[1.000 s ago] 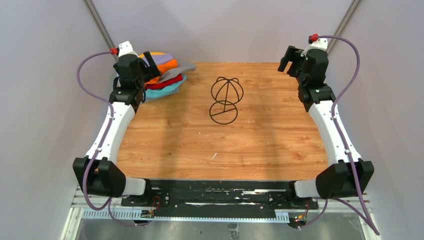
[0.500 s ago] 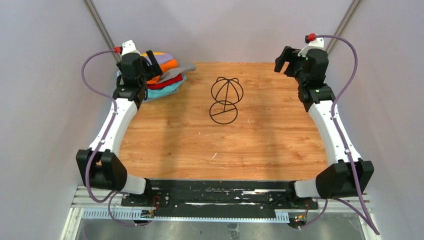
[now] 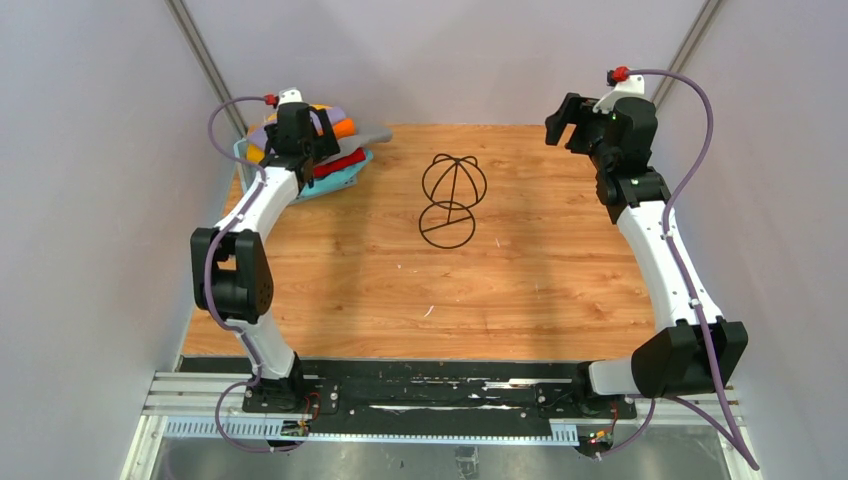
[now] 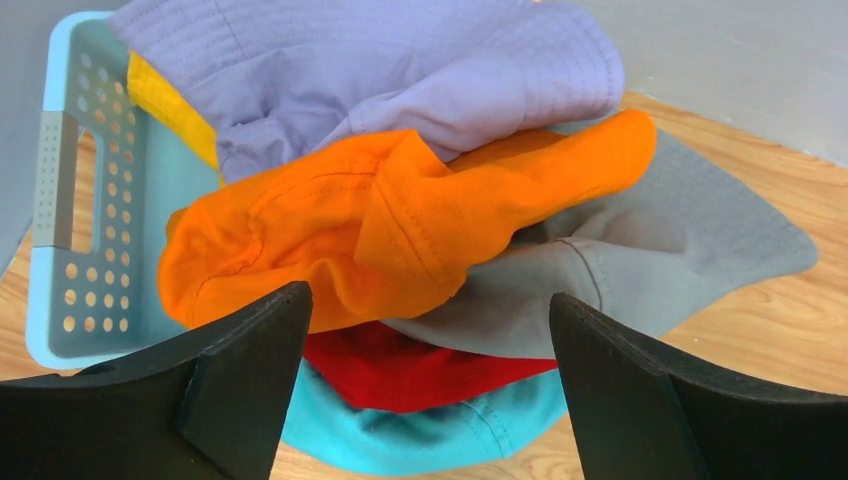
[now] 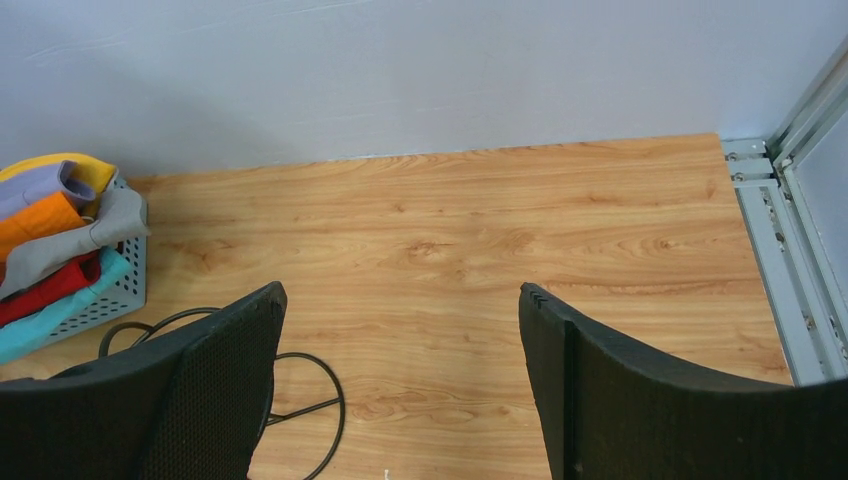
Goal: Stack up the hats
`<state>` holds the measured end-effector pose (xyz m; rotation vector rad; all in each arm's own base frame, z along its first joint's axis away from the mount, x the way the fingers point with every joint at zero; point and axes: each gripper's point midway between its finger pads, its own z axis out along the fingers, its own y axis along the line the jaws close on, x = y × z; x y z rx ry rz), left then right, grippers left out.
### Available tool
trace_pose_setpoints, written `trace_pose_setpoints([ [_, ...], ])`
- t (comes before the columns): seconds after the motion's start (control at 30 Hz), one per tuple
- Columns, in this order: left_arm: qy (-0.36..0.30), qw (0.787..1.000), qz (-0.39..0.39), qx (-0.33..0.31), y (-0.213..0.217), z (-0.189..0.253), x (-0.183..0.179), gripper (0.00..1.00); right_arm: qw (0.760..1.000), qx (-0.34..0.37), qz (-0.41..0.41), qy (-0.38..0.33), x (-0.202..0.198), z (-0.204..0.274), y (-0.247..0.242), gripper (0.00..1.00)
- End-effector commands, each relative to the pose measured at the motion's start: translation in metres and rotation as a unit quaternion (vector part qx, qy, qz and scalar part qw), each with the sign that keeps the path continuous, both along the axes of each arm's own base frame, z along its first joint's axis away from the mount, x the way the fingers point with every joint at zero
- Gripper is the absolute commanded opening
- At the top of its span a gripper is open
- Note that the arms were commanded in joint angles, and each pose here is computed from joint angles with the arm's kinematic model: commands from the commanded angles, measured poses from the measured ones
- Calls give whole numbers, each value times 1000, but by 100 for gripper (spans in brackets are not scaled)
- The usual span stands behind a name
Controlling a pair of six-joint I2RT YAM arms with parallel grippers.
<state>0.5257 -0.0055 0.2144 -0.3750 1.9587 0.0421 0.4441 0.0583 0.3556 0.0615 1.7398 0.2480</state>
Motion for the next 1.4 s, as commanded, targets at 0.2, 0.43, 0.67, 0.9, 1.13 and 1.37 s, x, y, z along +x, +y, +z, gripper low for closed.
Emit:
trace_pose_setpoints([
  [0.2, -33, 999, 23, 25, 21, -2, 21, 61, 1000, 10, 6, -15, 0, 7, 0, 85],
  [0.43, -36, 997, 22, 64, 29, 15, 34, 12, 1000, 11, 7, -16, -1, 8, 1, 85],
  [0.67, -84, 994, 12, 62, 26, 79, 22, 0, 1000, 12, 11, -23, -3, 13, 2, 85],
  [0.9, -179, 980, -69, 56, -1, 233, -13, 0, 999, 15, 19, -24, -3, 14, 5, 85],
  [1.13, -214, 958, -183, 53, -52, 293, -54, 0, 998, 23, 49, -34, -6, 22, 16, 85],
  [1.37, -236, 934, -269, 8, -95, 313, -81, 0, 970, 57, 220, -88, -29, 55, 73, 78],
])
